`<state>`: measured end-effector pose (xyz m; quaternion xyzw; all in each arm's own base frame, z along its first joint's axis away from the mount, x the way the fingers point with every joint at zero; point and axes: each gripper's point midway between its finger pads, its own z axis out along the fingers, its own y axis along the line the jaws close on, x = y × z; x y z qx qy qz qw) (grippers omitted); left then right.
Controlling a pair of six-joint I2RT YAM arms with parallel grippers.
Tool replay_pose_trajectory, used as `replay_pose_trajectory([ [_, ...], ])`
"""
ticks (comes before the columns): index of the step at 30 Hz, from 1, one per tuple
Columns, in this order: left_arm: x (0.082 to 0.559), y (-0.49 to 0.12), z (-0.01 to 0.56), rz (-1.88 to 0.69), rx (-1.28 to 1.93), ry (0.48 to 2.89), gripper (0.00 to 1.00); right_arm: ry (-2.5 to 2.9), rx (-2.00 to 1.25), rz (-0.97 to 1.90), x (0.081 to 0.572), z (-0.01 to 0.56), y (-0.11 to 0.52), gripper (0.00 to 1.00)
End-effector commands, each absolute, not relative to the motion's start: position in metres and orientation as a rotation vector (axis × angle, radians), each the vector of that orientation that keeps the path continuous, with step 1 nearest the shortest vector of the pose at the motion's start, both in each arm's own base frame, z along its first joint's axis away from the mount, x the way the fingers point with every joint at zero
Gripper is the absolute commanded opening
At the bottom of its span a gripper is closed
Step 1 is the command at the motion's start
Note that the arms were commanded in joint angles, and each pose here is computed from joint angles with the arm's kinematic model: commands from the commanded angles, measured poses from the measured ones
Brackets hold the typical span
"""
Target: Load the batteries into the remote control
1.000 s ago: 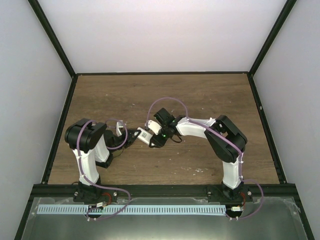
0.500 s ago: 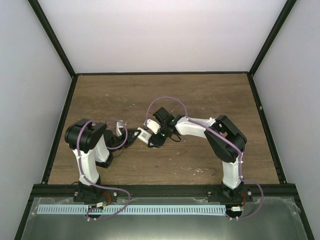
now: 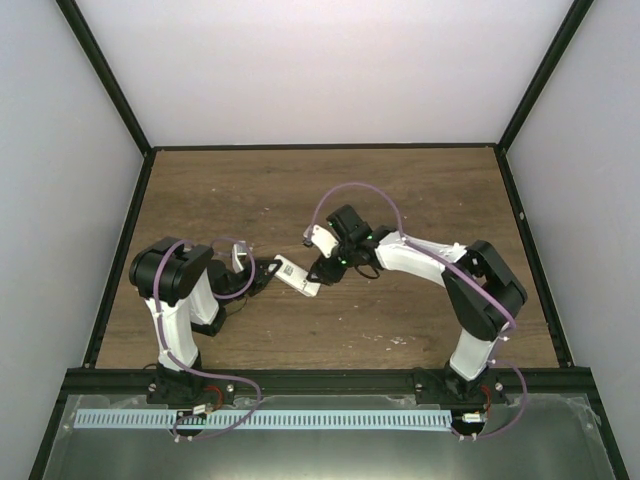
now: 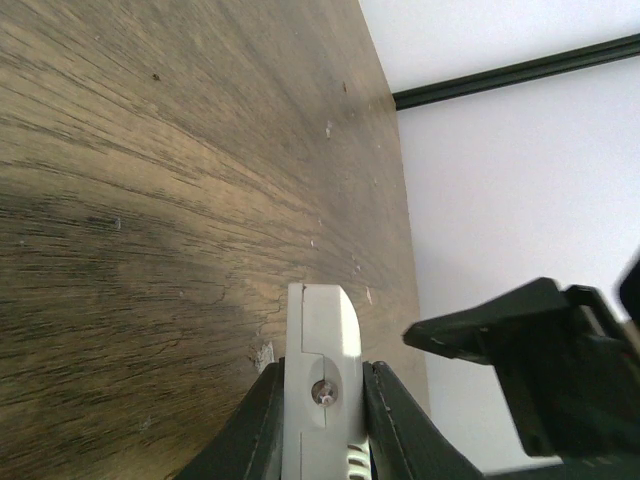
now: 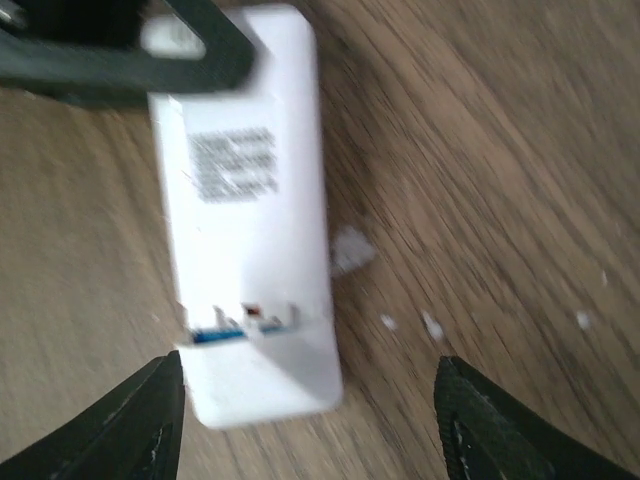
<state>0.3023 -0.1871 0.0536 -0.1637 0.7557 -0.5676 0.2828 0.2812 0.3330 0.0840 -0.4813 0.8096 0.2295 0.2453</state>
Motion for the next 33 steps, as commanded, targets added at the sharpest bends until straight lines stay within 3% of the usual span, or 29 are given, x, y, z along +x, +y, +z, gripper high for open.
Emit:
replay_pose_trajectory([
  [1,0.301,-0.187,0.062,-1.500,-0.374,1.975,0.00,2.282,-1.285,0.599,0.283,0.067,0.310,0.60],
  [33,0.303,-0.188,0.061,-1.508,-0.374,1.975,0.00,2.238,-1.372,0.838,0.272,0.040,0.337,0.49],
])
